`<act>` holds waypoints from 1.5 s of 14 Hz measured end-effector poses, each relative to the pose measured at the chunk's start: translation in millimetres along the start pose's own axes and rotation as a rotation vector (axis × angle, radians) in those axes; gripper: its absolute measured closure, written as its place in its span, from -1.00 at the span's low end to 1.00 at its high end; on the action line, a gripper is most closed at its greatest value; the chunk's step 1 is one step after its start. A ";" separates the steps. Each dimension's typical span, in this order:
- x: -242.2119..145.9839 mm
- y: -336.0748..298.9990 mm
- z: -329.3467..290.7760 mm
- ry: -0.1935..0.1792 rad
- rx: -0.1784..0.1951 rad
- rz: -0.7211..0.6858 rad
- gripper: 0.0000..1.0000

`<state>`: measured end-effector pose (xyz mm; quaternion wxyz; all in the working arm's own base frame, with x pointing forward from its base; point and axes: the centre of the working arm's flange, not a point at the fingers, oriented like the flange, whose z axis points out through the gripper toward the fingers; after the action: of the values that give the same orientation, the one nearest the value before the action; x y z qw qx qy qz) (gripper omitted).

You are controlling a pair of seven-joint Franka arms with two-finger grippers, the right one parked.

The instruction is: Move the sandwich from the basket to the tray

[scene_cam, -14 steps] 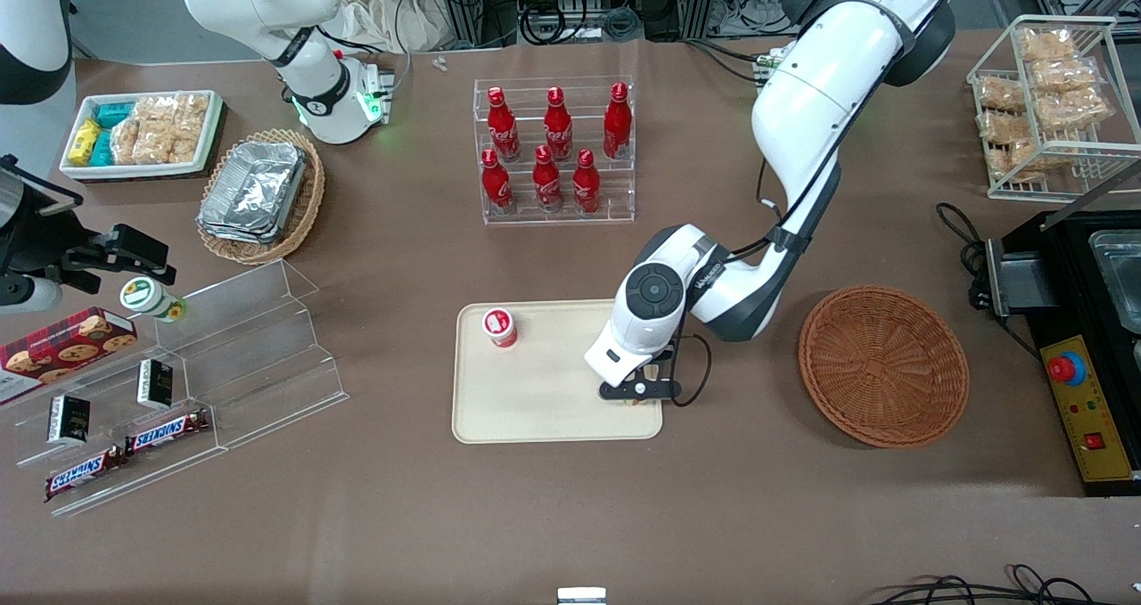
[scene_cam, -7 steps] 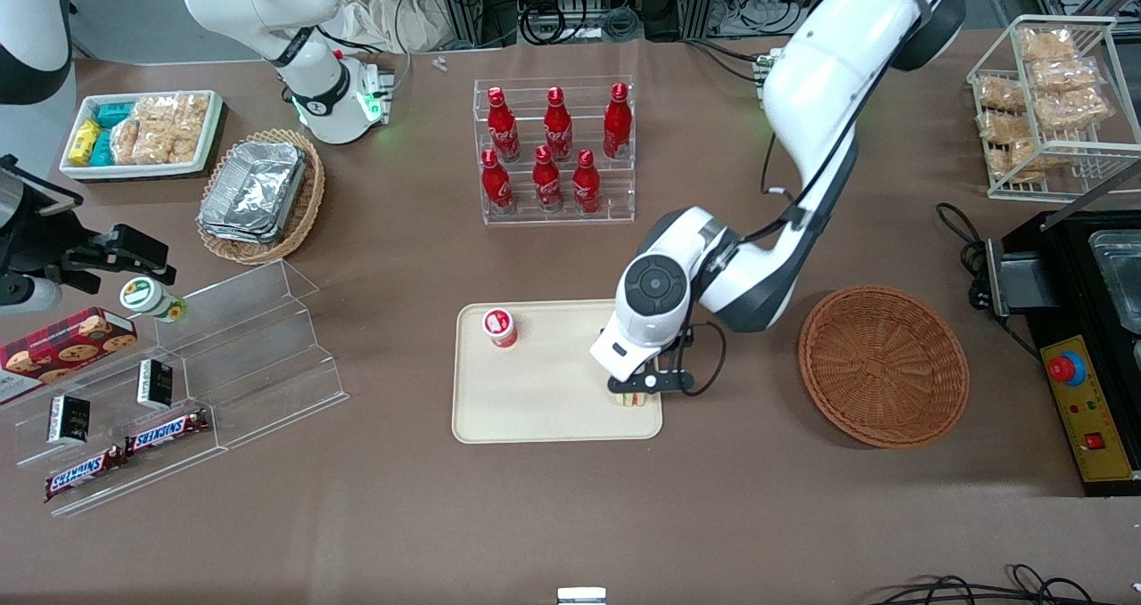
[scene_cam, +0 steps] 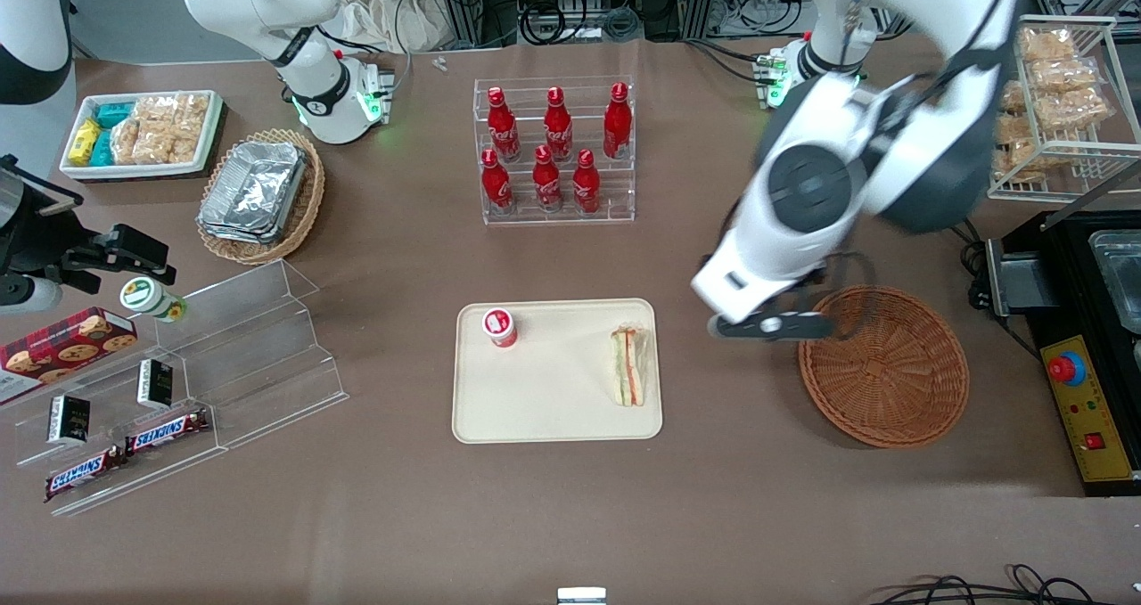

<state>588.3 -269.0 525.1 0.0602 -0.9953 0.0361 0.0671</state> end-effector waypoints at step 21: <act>-59.9 -265.4 -98.3 0.068 -0.067 -0.152 -1.00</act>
<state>563.0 -14.7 660.6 0.0303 -0.9983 -0.0396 0.0300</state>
